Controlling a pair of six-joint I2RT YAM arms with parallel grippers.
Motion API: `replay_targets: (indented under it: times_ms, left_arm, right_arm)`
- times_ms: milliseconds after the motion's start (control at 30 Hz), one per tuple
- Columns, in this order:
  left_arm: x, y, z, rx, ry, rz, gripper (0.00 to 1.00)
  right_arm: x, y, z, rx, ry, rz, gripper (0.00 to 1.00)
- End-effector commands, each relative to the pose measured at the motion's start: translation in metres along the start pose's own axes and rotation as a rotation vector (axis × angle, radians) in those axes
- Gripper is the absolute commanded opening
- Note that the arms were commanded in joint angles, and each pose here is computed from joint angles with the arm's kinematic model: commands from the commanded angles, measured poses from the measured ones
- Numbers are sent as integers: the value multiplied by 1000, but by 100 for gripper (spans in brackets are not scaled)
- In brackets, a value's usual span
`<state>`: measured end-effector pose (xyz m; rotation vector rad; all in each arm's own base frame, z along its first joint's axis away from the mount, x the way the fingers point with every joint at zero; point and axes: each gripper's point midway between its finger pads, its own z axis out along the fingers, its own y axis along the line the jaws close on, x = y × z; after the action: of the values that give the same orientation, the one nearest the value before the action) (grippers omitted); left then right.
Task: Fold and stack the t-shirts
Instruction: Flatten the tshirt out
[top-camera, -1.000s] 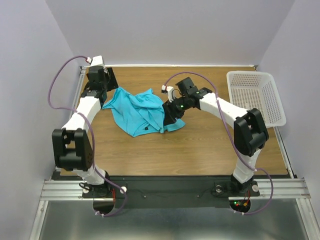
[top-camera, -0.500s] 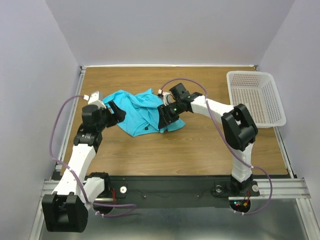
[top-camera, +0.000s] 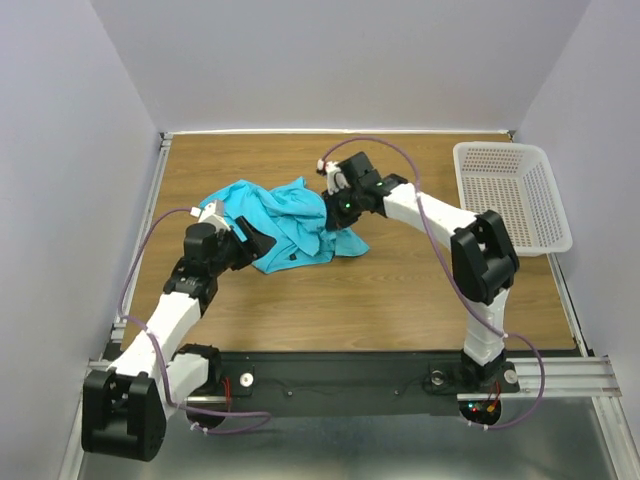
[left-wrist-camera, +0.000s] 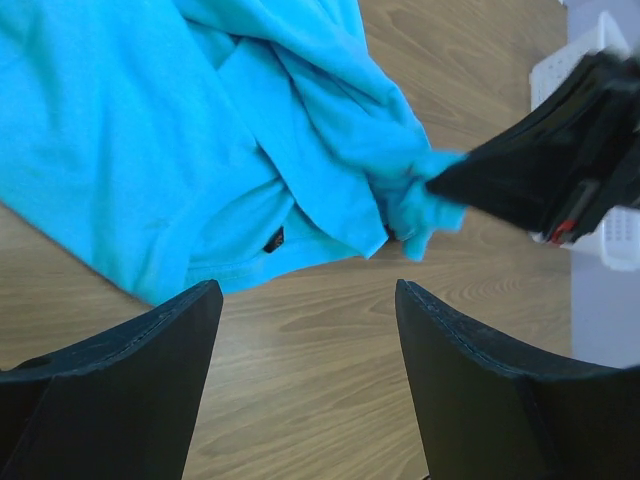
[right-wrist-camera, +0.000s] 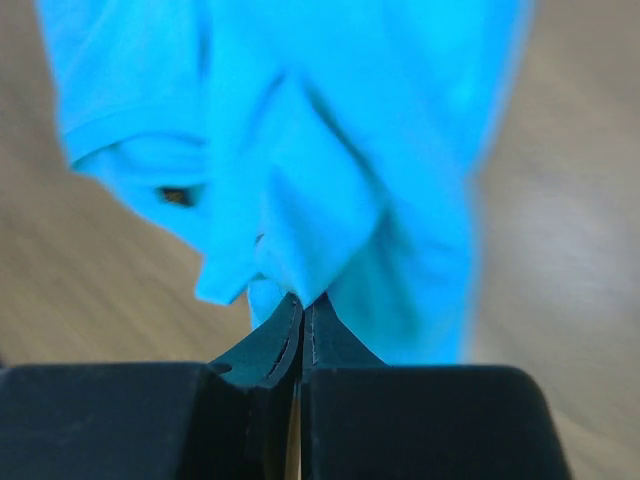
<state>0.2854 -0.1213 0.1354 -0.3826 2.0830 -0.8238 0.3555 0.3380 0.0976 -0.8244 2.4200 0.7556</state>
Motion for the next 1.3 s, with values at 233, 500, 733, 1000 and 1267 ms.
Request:
replay_targets:
  times_ms: [233, 500, 733, 1000, 1267]
  left_arm:
    - [14, -49, 49, 92, 69, 177, 80]
    - [46, -74, 84, 55, 168, 254, 76]
    - [87, -63, 97, -8, 252, 269, 76]
    - [101, -56, 123, -67, 262, 318, 76]
    - [100, -68, 142, -73, 267, 337, 63]
  right_arm:
    - [-60, -188, -110, 698, -146, -108, 1]
    - [-64, -200, -98, 688, -147, -73, 1]
    - [-62, -201, -92, 661, -145, -58, 1]
    - [-57, -199, -90, 640, -140, -51, 1]
    - [-50, -196, -88, 617, -129, -43, 1]
